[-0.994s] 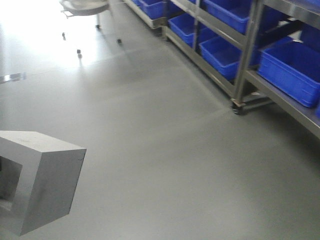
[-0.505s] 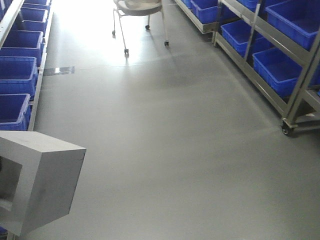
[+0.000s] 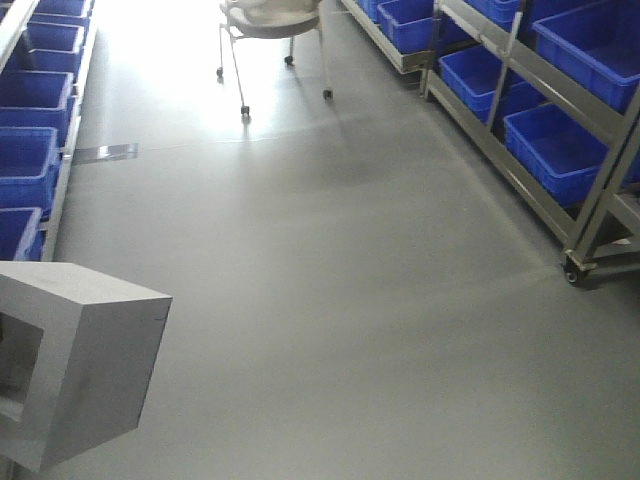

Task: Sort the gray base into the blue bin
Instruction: 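Drive down the aisle between the blue bin shelves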

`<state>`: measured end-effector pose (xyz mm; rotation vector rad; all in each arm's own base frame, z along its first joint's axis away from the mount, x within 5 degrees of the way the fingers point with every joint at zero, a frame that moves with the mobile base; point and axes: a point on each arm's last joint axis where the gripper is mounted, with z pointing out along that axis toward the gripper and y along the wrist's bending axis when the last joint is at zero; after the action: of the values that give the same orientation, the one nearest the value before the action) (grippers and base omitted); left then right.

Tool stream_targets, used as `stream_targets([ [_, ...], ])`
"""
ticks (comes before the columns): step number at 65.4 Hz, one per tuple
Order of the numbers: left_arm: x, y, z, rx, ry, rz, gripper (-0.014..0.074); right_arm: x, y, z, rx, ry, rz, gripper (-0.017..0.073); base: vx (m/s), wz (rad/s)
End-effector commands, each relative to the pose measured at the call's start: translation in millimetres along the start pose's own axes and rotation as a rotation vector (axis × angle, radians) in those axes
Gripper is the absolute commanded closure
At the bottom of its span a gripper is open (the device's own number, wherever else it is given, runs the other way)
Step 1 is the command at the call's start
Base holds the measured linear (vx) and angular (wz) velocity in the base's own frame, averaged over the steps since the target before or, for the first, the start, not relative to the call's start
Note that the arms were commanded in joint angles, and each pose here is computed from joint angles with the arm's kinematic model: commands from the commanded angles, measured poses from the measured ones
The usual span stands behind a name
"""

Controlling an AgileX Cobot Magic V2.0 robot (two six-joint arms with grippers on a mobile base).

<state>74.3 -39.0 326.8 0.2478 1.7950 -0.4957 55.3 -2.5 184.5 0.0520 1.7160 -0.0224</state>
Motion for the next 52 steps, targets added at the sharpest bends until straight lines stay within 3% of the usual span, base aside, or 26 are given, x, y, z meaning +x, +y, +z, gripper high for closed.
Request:
stream_targets([
  [1, -18.1, -4.1, -3.6, 0.032, -0.129, -0.017, 0.0591, -6.4, 0.0, -0.1, 0.001, -0.073, -0.015, 0.0564, 0.20, -0.26],
  [30, -18.1, -4.1, -3.6, 0.032, -0.129, -0.017, 0.0591, -6.4, 0.0, -0.1, 0.001, -0.073, -0.015, 0.0564, 0.23, -0.33],
  [52, -18.1, -4.1, -3.6, 0.032, -0.129, -0.017, 0.0591, -6.4, 0.0, -0.1, 0.001, -0.073, -0.015, 0.0564, 0.30, -0.08],
])
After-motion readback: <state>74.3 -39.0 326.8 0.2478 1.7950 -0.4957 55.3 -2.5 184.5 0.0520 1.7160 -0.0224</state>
